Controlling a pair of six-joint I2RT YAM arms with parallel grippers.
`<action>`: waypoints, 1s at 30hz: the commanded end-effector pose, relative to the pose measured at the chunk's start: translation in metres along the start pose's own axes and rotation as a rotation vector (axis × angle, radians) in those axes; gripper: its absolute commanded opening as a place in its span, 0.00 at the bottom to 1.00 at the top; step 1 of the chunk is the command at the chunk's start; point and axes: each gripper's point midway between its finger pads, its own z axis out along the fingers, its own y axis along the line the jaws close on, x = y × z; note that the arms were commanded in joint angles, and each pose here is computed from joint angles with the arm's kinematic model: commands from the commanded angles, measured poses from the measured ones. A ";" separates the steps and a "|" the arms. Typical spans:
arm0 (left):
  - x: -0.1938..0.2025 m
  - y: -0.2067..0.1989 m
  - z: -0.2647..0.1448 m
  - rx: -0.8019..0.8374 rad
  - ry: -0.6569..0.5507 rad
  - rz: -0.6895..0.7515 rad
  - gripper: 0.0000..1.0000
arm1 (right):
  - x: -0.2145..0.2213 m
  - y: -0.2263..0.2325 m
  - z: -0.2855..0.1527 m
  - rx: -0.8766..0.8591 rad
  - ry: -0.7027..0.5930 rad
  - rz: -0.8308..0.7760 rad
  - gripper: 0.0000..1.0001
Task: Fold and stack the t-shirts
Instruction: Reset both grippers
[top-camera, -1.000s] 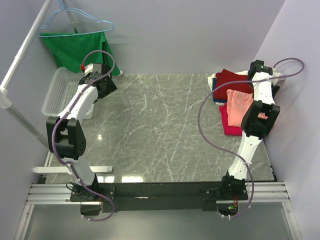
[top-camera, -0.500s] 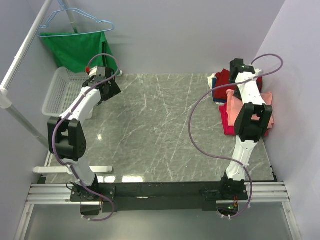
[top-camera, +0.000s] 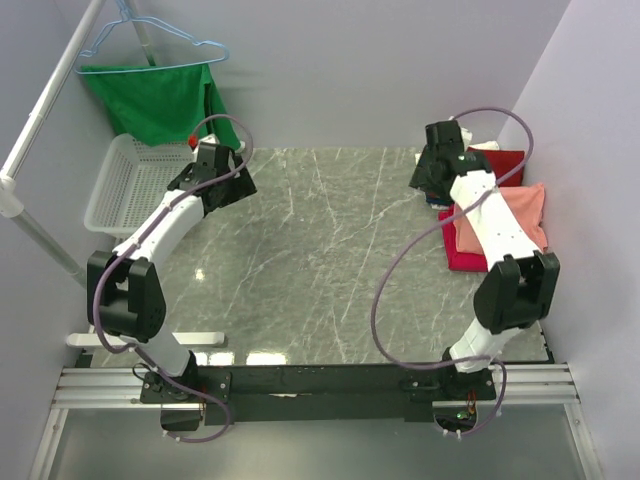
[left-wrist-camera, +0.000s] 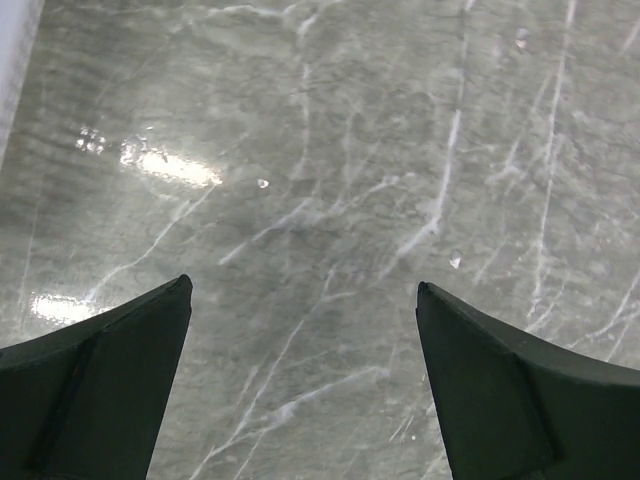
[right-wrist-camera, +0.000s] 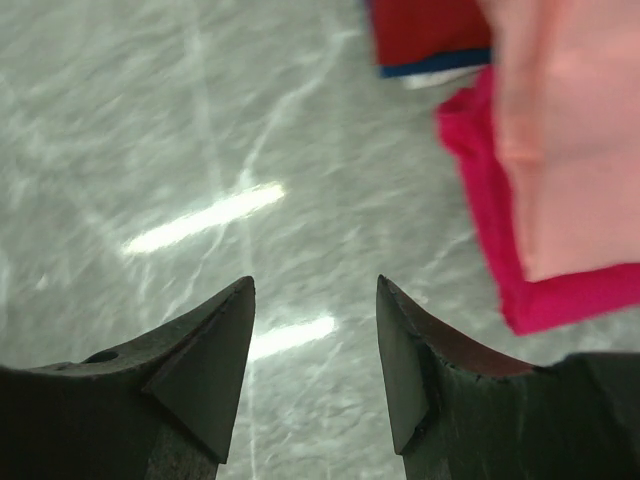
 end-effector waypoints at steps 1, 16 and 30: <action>-0.015 -0.022 -0.026 0.108 -0.086 0.034 1.00 | 0.020 0.041 -0.028 -0.203 -0.048 -0.071 0.59; 0.028 -0.041 -0.074 0.177 -0.121 0.128 0.99 | 0.104 0.100 -0.085 -0.553 -0.073 -0.219 0.59; 0.042 -0.036 -0.099 0.143 -0.185 0.179 0.99 | 0.135 0.099 -0.125 -0.699 -0.115 -0.295 0.58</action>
